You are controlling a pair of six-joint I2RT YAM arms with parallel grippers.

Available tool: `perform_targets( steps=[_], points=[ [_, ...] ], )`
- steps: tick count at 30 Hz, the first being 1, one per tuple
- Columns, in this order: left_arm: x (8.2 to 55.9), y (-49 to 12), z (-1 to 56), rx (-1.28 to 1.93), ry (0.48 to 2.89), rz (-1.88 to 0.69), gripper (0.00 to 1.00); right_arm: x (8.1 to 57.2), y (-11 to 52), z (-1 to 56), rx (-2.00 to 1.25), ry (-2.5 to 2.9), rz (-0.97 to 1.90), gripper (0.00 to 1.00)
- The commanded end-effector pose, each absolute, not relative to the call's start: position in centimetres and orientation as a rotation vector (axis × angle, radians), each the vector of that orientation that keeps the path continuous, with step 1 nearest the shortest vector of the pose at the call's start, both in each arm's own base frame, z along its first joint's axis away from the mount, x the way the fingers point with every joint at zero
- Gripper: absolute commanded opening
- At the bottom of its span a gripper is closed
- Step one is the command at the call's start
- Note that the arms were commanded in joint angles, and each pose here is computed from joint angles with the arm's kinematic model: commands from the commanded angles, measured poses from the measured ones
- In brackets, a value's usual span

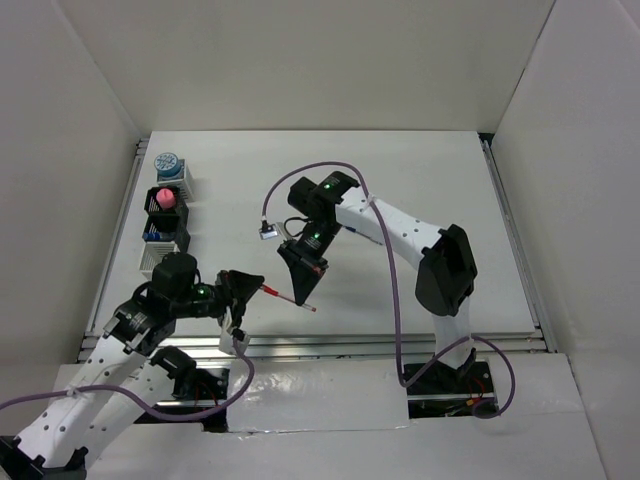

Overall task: Sort the stationery into containers
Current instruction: Close the pen cap on the pen.

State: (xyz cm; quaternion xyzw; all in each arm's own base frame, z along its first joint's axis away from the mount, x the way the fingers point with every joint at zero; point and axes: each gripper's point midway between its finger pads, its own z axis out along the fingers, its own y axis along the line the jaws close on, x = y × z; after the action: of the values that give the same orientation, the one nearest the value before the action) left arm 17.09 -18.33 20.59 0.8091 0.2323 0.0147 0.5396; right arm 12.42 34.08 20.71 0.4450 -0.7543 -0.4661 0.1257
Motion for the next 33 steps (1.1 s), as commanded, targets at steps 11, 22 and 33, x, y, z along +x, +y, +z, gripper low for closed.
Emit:
perform_targets(
  steps=[11, 22, 33],
  points=[
    [13.8, -21.0, 21.2, 1.915, 0.477, -0.287, 0.00, 14.8, 34.9, 22.5, 1.214, -2.178, -1.493, 0.00],
    [12.4, -21.6, 20.6, 1.872, 0.517, -0.437, 0.00, 16.0, 34.2, 23.5, 1.160, -2.186, -1.563, 0.36],
    [12.5, -21.8, 20.7, 1.775, 0.654, -0.522, 0.00, 22.6, 29.0, 28.1, 1.121, -2.484, -1.736, 0.47]
  ],
)
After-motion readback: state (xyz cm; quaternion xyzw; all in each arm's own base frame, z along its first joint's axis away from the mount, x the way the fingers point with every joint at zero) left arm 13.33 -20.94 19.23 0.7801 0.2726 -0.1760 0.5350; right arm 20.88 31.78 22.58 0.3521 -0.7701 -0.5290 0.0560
